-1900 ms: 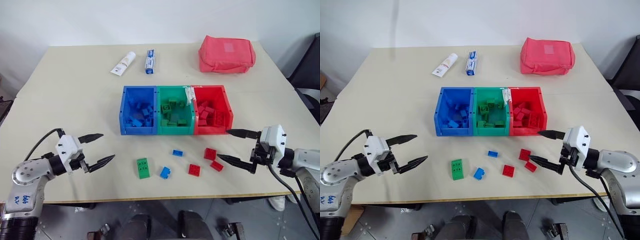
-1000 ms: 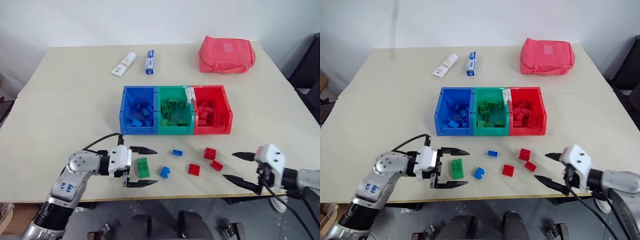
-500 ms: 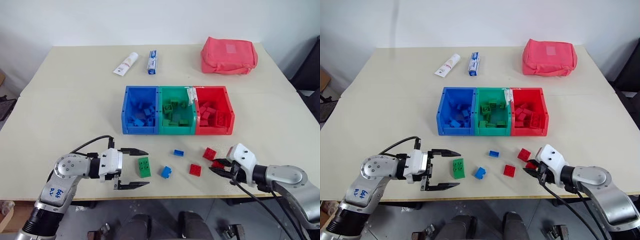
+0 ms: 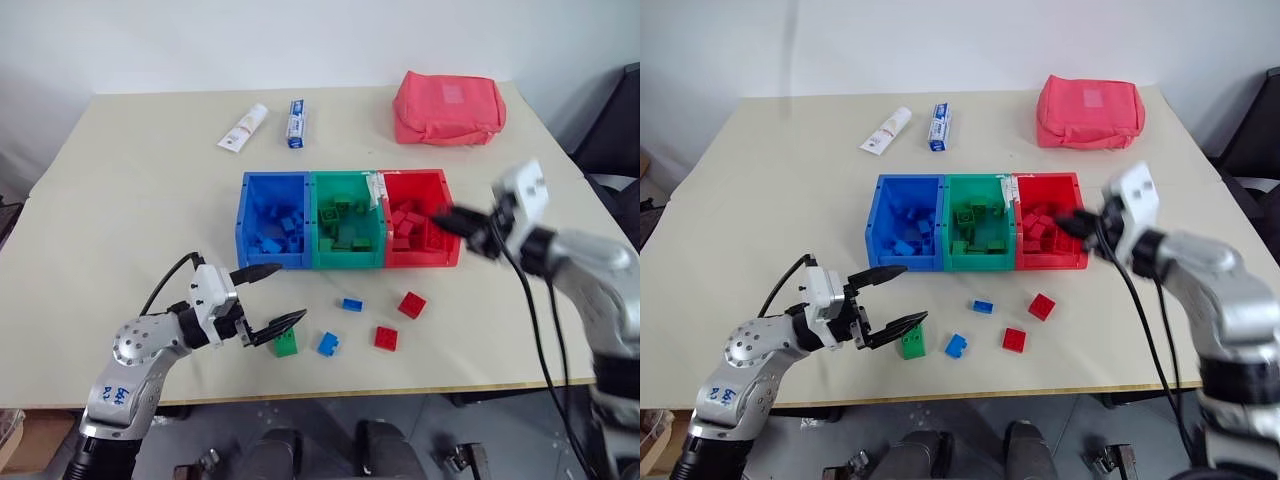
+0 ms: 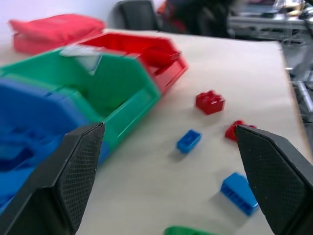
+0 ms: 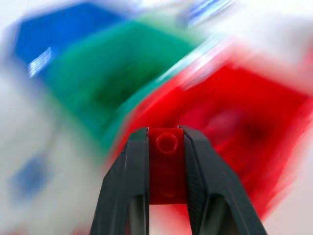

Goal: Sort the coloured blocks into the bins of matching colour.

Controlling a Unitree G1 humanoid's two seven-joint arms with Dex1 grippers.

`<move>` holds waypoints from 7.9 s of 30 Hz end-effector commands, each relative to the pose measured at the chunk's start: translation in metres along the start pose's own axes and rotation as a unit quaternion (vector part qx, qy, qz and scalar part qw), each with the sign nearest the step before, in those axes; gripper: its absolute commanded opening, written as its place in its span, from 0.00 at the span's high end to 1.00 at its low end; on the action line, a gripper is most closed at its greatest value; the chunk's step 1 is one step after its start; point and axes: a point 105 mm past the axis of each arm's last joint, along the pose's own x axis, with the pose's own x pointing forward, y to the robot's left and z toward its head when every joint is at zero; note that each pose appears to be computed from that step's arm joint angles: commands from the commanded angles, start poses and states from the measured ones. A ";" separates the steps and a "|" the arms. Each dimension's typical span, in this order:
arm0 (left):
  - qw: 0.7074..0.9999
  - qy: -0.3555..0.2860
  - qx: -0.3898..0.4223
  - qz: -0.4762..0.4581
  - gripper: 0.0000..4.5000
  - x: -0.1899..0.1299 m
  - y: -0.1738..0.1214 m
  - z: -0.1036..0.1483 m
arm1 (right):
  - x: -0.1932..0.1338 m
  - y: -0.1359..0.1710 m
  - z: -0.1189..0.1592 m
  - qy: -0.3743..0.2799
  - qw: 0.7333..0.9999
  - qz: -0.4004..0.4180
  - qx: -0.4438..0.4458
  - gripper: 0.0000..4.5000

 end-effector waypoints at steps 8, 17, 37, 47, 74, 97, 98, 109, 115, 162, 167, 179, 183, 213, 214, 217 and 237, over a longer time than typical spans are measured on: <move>0.999 0.013 0.045 0.014 0.00 -0.009 0.006 0.008 | 0.026 -0.025 0.004 -0.022 0.998 -0.057 -0.017 0.37; 0.991 0.064 0.087 -0.083 0.00 -0.023 0.005 -0.005 | -0.049 0.009 -0.015 -0.043 0.993 0.092 -0.062 0.01; 0.981 0.044 0.093 -0.165 0.00 0.001 -0.011 -0.013 | -0.078 0.059 -0.107 0.150 0.976 0.154 -0.013 0.01; 0.986 0.042 0.098 -0.126 0.00 -0.004 -0.005 -0.009 | -0.049 0.064 -0.123 0.184 0.970 0.160 -0.022 0.35; 0.998 0.003 0.055 0.023 0.00 -0.006 0.027 0.007 | 0.017 -0.031 0.003 -0.046 0.995 -0.058 -0.064 0.17; 0.980 0.034 0.053 -0.187 0.00 -0.006 -0.006 -0.013 | -0.115 0.044 -0.078 0.084 0.955 0.255 -0.130 0.01; 0.980 0.038 0.050 -0.190 0.00 -0.008 -0.008 -0.015 | -0.112 0.056 -0.079 0.091 0.949 0.277 -0.124 0.01; 0.979 0.073 0.055 -0.180 0.00 -0.025 -0.011 -0.018 | -0.067 0.119 -0.120 0.181 0.920 0.334 -0.099 0.01; 0.980 0.071 0.058 -0.177 0.00 -0.028 -0.017 -0.016 | -0.058 0.122 -0.129 0.189 0.922 0.319 -0.107 0.14; 0.994 0.103 0.023 0.009 0.00 -0.064 0.051 -0.024 | -0.096 0.050 -0.068 0.028 0.963 0.253 -0.085 0.00; 0.990 0.107 0.051 -0.074 0.00 -0.046 0.036 -0.018 | -0.103 0.055 -0.073 0.023 0.966 0.238 -0.098 0.00; 0.963 0.110 0.076 -0.234 0.00 0.093 -0.032 0.001 | -0.121 0.077 -0.072 0.031 0.969 0.234 -0.069 0.00; 0.958 0.146 0.103 -0.224 0.21 0.125 -0.031 -0.012 | -0.125 0.083 -0.069 0.028 0.973 0.220 -0.066 0.00; 0.971 0.137 0.071 -0.181 1.00 0.119 -0.014 -0.015 | -0.122 0.087 -0.067 0.032 0.978 0.196 -0.063 0.00; 0.973 0.128 0.067 -0.182 1.00 0.121 -0.015 -0.012 | -0.121 0.087 -0.067 0.032 0.978 0.197 -0.064 0.00; 0.976 0.113 0.058 -0.179 0.87 0.128 -0.017 -0.007 | -0.120 0.086 -0.067 0.032 0.977 0.199 -0.066 0.00; 0.954 0.163 0.081 -0.239 0.56 0.144 -0.032 -0.031 | -0.127 0.085 -0.067 0.042 0.980 0.181 -0.070 0.00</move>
